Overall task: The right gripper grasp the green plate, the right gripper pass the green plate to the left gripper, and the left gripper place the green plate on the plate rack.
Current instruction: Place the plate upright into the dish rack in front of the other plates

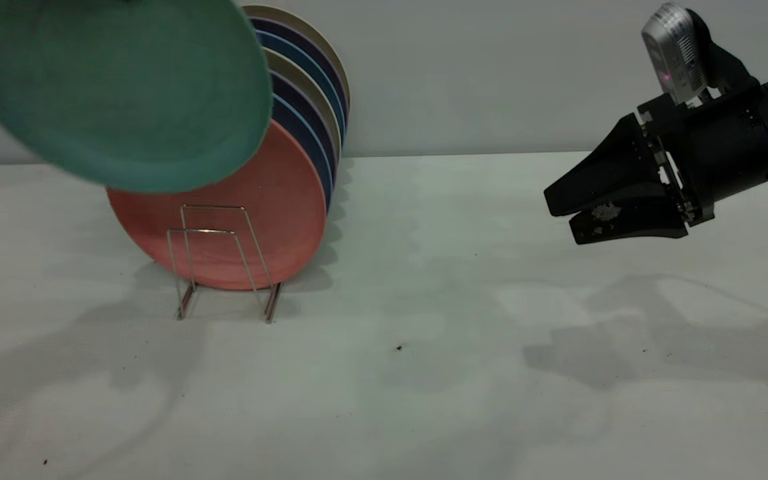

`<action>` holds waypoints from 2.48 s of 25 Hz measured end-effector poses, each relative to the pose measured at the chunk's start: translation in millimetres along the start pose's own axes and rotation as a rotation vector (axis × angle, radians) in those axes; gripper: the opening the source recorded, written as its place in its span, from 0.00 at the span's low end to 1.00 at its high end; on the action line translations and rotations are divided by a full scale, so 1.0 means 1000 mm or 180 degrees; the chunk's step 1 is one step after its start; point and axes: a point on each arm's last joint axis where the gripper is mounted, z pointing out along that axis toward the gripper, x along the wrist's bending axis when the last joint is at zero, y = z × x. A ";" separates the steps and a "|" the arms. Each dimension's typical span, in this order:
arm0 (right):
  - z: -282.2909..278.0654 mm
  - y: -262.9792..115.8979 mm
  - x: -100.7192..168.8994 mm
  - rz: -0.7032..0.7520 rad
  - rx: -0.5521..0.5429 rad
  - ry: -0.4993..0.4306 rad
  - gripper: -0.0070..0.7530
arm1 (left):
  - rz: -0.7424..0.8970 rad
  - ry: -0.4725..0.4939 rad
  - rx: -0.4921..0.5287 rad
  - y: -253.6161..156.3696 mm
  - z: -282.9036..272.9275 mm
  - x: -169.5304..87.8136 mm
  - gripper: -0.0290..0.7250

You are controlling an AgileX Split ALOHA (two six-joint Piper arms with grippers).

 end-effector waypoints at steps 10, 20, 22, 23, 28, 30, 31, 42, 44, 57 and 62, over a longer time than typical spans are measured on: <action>0.000 -0.003 -0.002 -0.0066 0.0111 -0.0070 0.74 | 0.0009 -0.0102 -0.0071 -0.008 0.016 -0.002 0.19; 0.000 -0.003 -0.002 -0.0071 0.0119 -0.0076 0.74 | -0.0049 -0.0064 0.0014 -0.017 0.030 -0.001 0.19; 0.000 -0.003 -0.002 -0.0071 0.0118 -0.0078 0.74 | -0.0043 -0.0047 0.0035 -0.017 0.034 -0.001 0.19; 0.000 -0.003 -0.002 -0.0073 0.0121 -0.0079 0.74 | -0.0030 -0.0018 0.0057 -0.016 0.037 -0.001 0.19; 0.000 -0.004 -0.002 -0.0080 0.0131 -0.0085 0.74 | 0.0102 -0.0028 0.0122 -0.011 0.047 -0.003 0.19; 0.000 -0.004 -0.002 -0.0080 0.0131 -0.0085 0.74 | 0.0154 -0.0062 0.0140 -0.009 0.049 -0.004 0.19; 0.000 -0.004 -0.002 -0.0080 0.0131 -0.0085 0.74 | 0.0159 -0.0067 0.0147 -0.010 0.050 -0.004 0.19; 0.000 -0.004 -0.003 -0.0082 0.0133 -0.0088 0.74 | 0.0280 -0.0243 0.0319 -0.024 0.064 -0.010 0.19; 0.000 -0.004 -0.003 -0.0082 0.0133 -0.0088 0.74 | 0.0281 -0.0282 0.0351 -0.028 0.070 -0.012 0.19; 0.000 -0.004 -0.003 -0.0083 0.0135 -0.0092 0.74 | 0.0272 -0.0432 0.0366 -0.033 0.094 -0.021 0.19; 0.000 -0.004 -0.003 -0.0083 0.0135 -0.0092 0.74 | 0.0306 -0.0422 0.0361 -0.029 0.096 -0.022 0.21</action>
